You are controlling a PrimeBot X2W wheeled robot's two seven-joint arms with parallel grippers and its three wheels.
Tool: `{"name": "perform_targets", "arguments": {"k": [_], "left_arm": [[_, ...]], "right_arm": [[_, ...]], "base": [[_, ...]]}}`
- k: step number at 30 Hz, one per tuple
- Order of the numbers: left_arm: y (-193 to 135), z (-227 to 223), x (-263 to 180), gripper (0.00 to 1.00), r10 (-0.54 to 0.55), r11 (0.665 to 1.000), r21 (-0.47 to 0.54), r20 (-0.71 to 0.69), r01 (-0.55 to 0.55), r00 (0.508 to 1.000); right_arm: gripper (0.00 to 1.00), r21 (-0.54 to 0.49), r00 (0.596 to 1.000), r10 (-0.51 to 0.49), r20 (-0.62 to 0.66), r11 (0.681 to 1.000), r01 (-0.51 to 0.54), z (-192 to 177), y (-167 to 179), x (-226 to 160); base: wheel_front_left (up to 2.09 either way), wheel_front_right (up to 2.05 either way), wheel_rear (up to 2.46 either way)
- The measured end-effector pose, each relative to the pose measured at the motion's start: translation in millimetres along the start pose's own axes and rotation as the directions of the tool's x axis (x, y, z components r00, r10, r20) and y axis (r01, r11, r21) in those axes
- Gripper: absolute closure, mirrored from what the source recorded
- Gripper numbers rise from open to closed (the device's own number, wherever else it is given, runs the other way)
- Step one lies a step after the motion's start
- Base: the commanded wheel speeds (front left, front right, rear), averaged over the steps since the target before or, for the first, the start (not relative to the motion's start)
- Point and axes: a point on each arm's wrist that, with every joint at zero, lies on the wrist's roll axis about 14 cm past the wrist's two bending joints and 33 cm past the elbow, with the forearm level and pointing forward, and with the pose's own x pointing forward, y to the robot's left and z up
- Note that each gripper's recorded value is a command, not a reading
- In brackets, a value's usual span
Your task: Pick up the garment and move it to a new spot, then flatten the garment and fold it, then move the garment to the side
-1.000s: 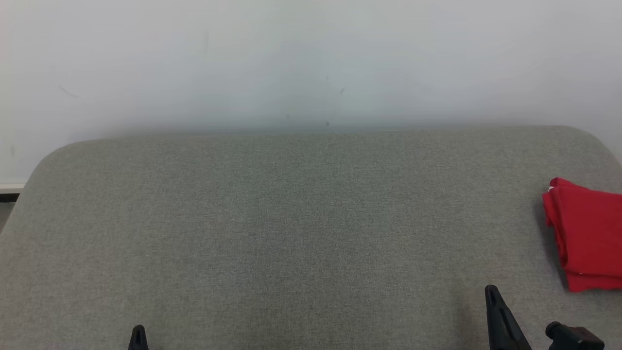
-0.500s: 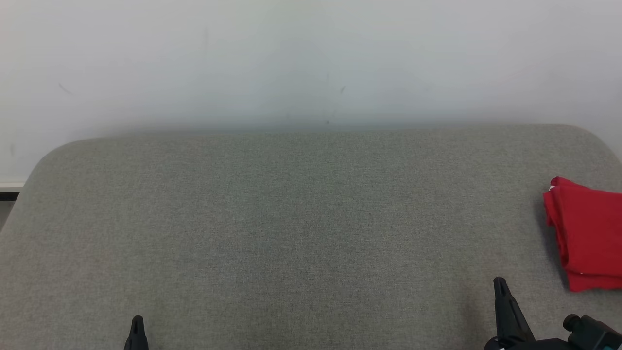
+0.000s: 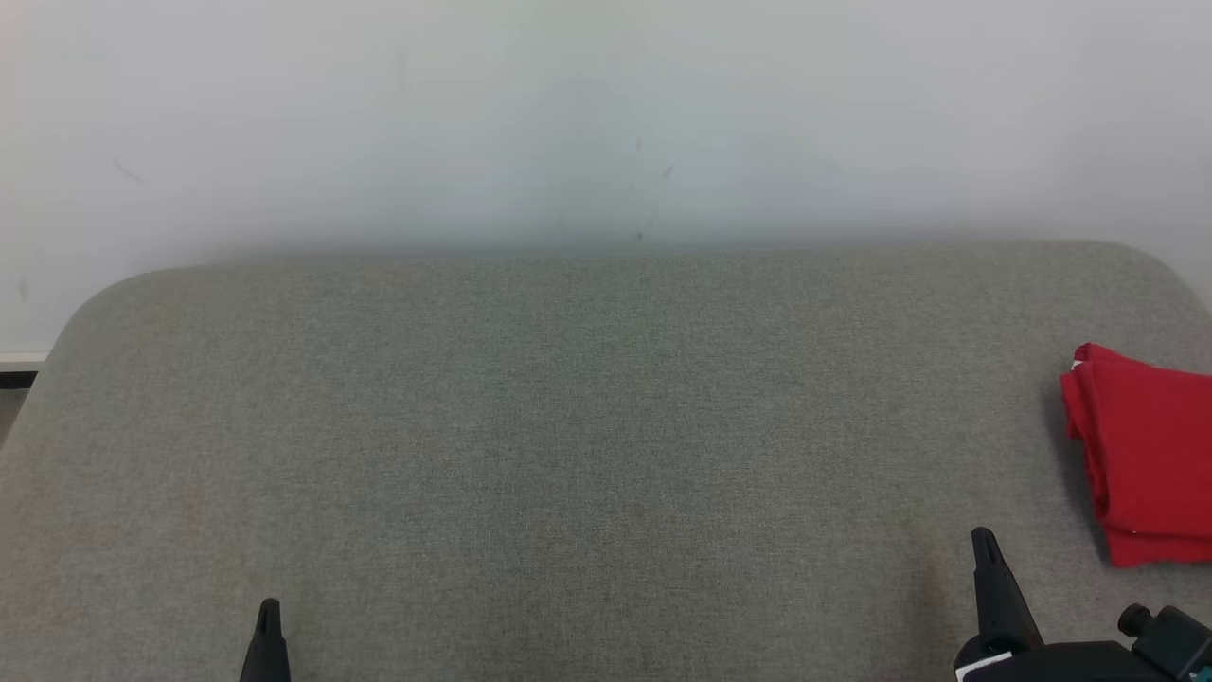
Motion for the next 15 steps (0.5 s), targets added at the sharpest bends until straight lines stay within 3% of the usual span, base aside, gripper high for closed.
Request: {"name": "perform_targets", "arguments": {"k": [15], "left_arm": [[-4.5,2.0,7.1,1.00,-0.012,0.988,-0.155,-0.011,0.010,1.000]], "right_arm": [[1.00,0.171,1.000,-0.008,0.000,0.985,0.007,4.8,-0.3,6.3]], "base": [[0.00,0.00,0.00]]}}
